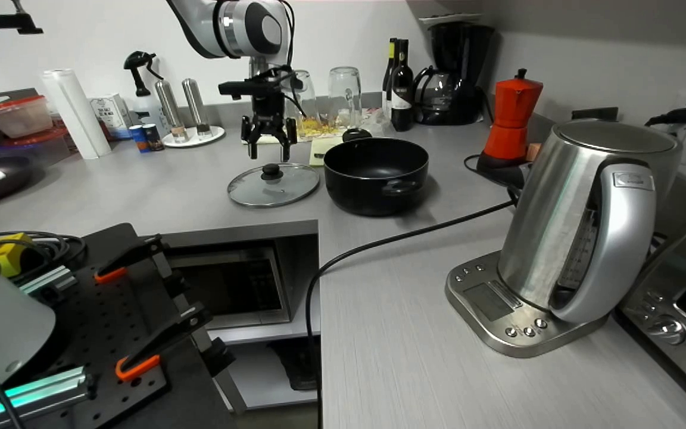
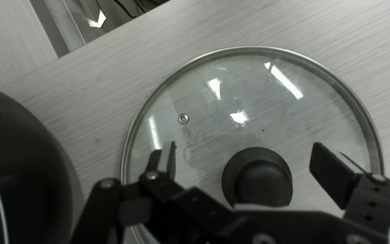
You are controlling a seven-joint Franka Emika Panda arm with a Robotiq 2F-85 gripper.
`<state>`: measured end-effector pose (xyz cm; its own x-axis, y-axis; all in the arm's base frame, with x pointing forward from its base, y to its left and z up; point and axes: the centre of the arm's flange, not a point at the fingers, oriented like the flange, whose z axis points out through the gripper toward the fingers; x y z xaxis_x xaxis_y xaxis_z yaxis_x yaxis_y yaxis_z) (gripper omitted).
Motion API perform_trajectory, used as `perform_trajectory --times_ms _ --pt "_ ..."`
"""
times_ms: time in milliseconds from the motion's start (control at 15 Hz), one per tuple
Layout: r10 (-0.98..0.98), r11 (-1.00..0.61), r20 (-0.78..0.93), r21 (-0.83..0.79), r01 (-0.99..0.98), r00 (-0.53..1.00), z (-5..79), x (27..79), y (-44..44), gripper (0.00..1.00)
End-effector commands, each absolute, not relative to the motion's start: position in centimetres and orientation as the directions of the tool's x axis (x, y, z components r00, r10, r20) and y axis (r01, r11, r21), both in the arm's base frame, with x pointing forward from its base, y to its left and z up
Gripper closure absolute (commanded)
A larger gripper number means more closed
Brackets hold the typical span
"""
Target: Put the glass lid on the black pot.
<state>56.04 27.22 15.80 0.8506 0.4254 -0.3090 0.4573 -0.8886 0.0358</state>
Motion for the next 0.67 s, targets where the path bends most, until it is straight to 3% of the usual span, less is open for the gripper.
perform_trajectory --times_ms 0,600 --pt "0.475 -0.860 -0.363 -0.001 0.510 0.801 14.8 56.8 28.3 0.00" --pt "0.666 -0.720 -0.341 -0.060 0.691 0.664 14.8 55.5 30.1 0.00"
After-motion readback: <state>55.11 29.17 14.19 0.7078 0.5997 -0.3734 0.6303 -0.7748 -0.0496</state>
